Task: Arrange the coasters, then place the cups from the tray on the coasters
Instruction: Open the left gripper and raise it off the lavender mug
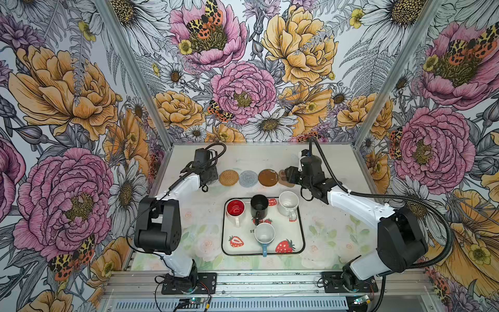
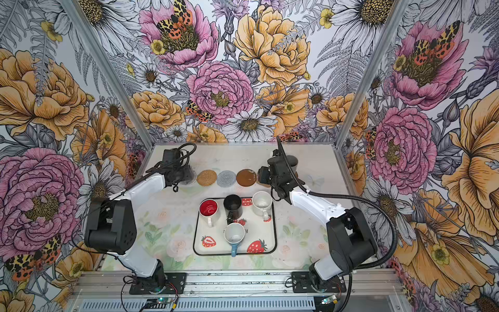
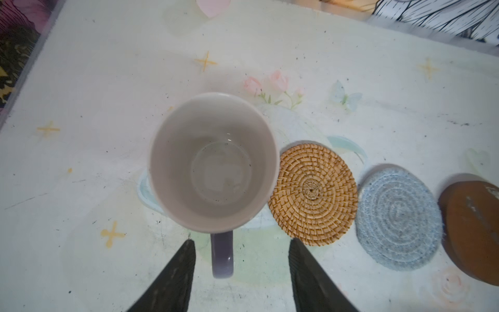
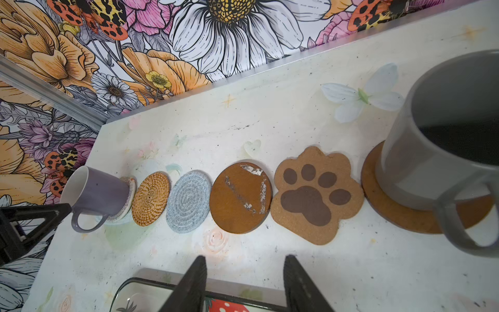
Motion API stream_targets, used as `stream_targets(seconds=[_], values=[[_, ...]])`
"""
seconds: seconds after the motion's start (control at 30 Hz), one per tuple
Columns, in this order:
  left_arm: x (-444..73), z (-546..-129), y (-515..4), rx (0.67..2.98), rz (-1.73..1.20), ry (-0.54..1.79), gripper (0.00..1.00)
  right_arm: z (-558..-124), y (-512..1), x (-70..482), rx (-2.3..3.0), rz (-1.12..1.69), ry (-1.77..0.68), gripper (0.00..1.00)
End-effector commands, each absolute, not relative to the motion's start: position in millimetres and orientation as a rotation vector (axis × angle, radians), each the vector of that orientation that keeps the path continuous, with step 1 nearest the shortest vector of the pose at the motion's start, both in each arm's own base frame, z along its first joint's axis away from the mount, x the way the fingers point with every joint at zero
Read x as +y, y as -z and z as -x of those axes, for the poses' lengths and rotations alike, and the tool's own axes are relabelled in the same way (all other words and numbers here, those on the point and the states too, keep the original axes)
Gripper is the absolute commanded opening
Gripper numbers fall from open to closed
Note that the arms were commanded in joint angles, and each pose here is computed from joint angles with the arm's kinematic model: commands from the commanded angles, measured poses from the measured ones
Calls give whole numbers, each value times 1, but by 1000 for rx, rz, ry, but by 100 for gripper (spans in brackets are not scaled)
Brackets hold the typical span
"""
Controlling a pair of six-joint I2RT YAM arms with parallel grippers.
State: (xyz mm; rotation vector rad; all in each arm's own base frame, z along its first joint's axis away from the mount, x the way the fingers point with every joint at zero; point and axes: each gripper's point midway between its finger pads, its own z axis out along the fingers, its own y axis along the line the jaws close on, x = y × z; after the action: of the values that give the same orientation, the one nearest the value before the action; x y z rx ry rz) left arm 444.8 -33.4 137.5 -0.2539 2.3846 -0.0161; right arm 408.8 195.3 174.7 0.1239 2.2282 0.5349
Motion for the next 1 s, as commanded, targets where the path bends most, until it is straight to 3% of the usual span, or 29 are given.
stream_targets(seconds=[0.0,0.57,0.97], values=[[-36,-438,-161,2335,232,-10,58,-412,-195,194,2172,-121,-557,49],[-109,-383,-267,2070,161,202,63,-397,-219,203,2119,-84,-591,48],[-167,-338,-279,1953,89,403,65,-381,-233,212,2093,-55,-620,48]])
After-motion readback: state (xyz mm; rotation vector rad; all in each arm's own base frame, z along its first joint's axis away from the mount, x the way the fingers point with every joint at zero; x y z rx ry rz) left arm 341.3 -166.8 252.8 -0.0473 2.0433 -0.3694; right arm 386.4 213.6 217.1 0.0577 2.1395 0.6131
